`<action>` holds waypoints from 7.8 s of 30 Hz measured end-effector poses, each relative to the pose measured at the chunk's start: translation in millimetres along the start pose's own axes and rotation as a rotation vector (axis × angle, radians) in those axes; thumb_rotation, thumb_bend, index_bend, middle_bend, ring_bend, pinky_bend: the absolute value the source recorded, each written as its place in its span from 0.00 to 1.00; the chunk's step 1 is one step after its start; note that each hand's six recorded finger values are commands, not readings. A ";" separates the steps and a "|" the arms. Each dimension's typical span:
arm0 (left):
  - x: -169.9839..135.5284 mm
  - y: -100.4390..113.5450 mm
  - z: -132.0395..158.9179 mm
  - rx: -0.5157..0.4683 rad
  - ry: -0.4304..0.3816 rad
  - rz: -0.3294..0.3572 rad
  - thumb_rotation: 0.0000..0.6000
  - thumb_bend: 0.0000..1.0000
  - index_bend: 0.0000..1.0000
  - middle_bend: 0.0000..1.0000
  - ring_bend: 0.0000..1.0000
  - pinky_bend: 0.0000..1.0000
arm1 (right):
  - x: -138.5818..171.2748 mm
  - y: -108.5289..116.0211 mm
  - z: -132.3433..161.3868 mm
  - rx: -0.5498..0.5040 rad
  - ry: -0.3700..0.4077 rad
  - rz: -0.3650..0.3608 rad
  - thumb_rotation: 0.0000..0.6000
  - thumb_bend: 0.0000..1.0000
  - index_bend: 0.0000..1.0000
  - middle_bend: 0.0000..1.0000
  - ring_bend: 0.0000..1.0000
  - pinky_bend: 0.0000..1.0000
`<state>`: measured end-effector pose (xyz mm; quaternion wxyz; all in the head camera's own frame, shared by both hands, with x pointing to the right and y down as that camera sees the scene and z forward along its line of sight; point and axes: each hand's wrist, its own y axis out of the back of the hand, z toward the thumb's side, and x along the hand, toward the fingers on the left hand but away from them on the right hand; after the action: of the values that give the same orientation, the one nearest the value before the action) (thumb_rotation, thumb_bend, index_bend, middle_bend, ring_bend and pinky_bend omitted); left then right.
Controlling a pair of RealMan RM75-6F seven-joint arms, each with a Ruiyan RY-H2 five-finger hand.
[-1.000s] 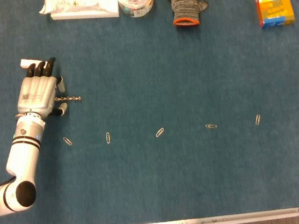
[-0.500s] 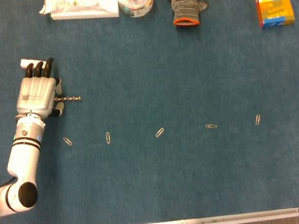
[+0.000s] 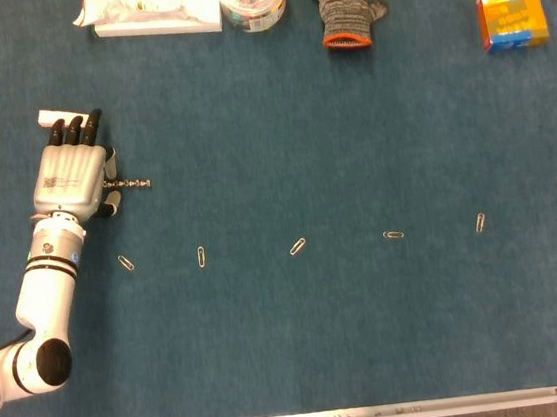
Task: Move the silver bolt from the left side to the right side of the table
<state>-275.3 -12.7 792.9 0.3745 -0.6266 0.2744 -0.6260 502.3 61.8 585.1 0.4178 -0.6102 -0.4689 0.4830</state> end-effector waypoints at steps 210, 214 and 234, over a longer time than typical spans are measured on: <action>-50.0 67.9 204.9 0.139 -0.513 0.078 1.00 0.34 0.64 0.00 0.00 0.02 | 53.7 50.1 -45.0 -0.103 -0.101 -0.183 1.00 0.21 0.15 0.02 0.06 0.36; -44.1 64.6 217.7 0.137 -0.522 0.066 1.00 0.34 0.64 0.00 0.00 0.02 | 59.0 52.9 -50.2 -0.110 -0.115 -0.197 1.00 0.21 0.15 0.02 0.06 0.36; -20.3 76.9 224.8 0.086 -0.449 0.084 1.00 0.31 0.11 0.00 0.00 0.02 | 54.3 49.6 -44.0 -0.105 -0.086 -0.178 1.00 0.21 0.15 0.03 0.06 0.36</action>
<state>-44.5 -11.7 733.1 0.4783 -0.7215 0.1829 -0.4661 558.9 101.7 534.7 0.4061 -0.5660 -0.5634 0.4442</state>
